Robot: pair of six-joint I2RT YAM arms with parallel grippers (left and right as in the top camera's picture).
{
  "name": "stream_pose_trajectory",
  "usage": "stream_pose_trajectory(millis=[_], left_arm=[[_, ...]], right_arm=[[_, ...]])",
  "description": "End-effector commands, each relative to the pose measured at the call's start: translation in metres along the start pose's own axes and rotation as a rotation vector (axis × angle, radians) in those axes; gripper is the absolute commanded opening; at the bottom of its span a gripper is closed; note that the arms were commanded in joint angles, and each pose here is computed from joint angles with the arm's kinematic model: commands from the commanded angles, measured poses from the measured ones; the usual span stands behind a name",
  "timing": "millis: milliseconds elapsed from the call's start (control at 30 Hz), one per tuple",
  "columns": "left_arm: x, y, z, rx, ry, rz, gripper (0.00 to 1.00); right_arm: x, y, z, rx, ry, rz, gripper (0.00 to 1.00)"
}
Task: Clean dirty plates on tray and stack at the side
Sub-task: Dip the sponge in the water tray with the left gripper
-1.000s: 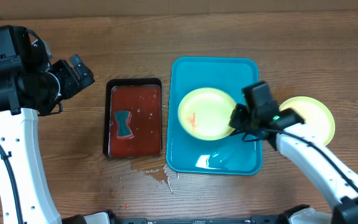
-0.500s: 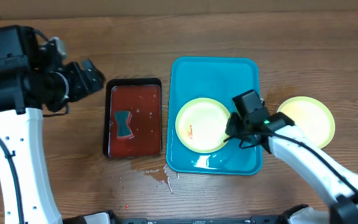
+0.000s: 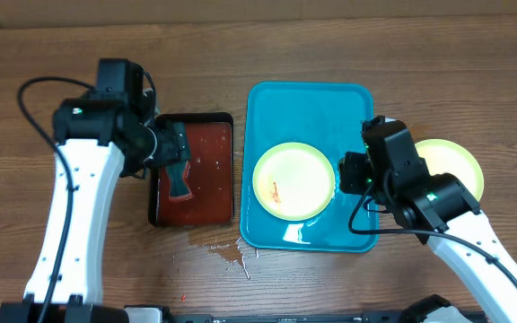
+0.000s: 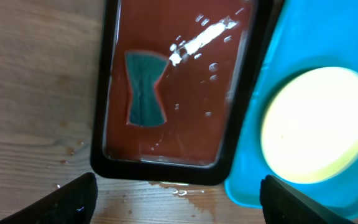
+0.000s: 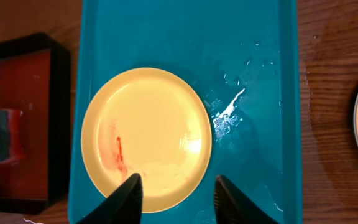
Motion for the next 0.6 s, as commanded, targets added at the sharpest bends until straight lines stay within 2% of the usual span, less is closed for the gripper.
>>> stream_pose_trajectory(millis=[0,167,367,433,567], left_arm=[[0.006,0.024,0.007,0.054,-0.028,-0.033,0.83],[0.016,0.052,0.004,0.079,-0.022,-0.095,0.81],[0.020,0.110,0.013,0.173,0.003,-0.149,0.71],[0.022,0.129,0.015,0.202,0.005,-0.156,0.62],[0.026,0.160,0.020,0.274,0.003,-0.172,0.37]], right_arm=[[-0.011,0.017,0.009,0.046,-0.059,0.048,0.38],[-0.009,0.041,0.024,0.158,-0.142,0.036,0.38],[-0.010,0.049,0.029,0.194,-0.139,0.040,0.38],[-0.010,0.049,0.029,0.195,-0.139,0.040,0.38],[-0.011,0.049,0.031,0.200,-0.139,0.044,0.38]])
Point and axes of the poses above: each gripper's point midway between its finger pads, its own y axis out along the fingers, its own x axis along the line the jaws close on, z = x × y, the point moved 2 cm from there along -y, back along the fingers, and after that the axes turned 9 degrees about y, right-handed, at the moved point
